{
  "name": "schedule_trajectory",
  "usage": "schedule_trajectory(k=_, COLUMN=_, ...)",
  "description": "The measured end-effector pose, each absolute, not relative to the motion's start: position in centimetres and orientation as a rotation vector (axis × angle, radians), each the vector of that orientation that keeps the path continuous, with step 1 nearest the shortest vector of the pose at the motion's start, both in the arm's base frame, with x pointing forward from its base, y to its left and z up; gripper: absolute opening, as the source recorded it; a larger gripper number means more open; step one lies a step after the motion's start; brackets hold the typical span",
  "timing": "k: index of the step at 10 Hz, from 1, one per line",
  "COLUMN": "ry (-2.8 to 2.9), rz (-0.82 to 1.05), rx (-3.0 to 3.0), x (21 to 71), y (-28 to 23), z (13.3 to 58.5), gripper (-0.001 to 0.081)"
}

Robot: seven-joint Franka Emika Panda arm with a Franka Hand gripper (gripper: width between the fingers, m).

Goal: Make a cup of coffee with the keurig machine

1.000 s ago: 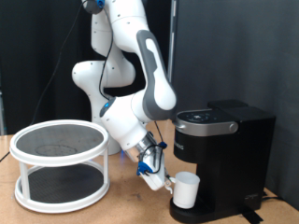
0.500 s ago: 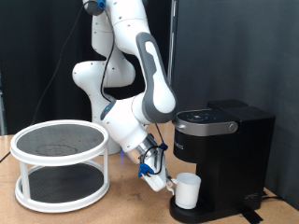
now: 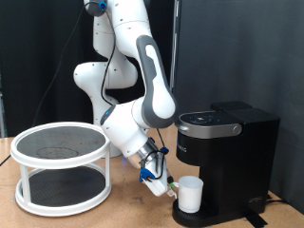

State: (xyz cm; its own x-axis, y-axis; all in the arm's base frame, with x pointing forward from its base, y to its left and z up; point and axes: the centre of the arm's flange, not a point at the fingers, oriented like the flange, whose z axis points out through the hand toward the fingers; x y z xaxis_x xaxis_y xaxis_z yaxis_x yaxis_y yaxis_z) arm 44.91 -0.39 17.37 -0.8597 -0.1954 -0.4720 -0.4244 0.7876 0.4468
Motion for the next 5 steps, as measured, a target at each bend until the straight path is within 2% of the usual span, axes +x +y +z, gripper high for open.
schedule_trajectory(k=1, ry=2.573, rz=0.796, rx=-0.481, x=44.5, y=-0.7, z=17.4, gripper=0.0585)
schedule_trajectory(k=2, ry=2.569, rz=0.819, rx=-0.506, x=44.0, y=-1.2, z=17.6, gripper=0.0687)
schedule_trajectory(k=5, ry=2.547, rz=0.845, rx=-0.522, x=41.7, y=-3.4, z=18.9, gripper=0.0726)
